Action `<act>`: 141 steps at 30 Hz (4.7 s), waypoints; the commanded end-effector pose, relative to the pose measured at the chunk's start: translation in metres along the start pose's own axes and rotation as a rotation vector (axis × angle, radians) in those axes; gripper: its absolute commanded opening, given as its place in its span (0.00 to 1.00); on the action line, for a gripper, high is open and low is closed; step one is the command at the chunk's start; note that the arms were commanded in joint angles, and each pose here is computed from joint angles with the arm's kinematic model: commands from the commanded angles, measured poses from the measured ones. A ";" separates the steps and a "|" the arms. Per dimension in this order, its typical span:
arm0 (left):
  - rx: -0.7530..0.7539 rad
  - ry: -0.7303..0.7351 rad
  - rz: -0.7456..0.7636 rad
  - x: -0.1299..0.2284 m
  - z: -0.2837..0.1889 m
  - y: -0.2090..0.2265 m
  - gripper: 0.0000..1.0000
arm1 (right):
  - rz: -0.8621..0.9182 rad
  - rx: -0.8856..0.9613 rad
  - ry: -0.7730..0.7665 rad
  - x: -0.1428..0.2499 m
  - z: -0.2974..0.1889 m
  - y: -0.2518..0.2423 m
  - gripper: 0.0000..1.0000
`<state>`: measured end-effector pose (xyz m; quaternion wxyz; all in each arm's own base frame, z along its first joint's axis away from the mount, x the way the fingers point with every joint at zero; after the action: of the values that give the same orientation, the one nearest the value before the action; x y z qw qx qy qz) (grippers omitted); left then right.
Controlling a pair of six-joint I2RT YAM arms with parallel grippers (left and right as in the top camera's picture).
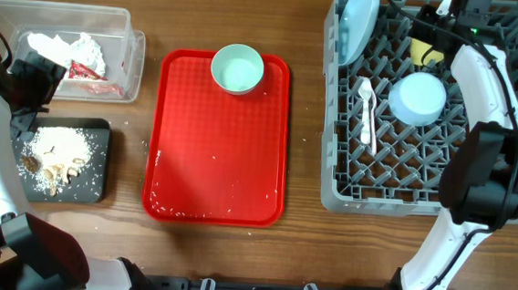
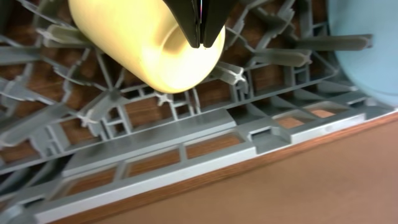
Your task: Sort waste into correct bins and load items into the dishwasher rack
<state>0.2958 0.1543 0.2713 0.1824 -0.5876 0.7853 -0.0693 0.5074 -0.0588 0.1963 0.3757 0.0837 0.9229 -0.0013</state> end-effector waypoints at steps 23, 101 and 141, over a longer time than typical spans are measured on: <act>0.005 -0.006 -0.007 -0.003 -0.002 -0.001 1.00 | -0.081 -0.236 -0.116 -0.026 -0.042 0.023 0.04; 0.005 -0.006 -0.007 -0.003 -0.002 -0.001 1.00 | 0.082 0.190 0.004 0.002 -0.010 -0.021 0.05; 0.006 -0.006 -0.007 -0.003 -0.002 -0.001 1.00 | 0.038 -0.440 -0.136 -0.044 -0.145 0.029 0.12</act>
<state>0.2958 0.1543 0.2713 0.1824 -0.5876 0.7853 -0.0693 0.4704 -0.0570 0.2623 0.3898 0.1112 0.9137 0.0302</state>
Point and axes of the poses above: each gripper's point midway between its finger pads, its own z axis out along the fingers, its own y axis along the line the jaws close on, x = y × z, the point moved 10 cm from there along -z, back along the fingers, and after that the axes turned 7 degrees about -z, right-handed, at the moved point
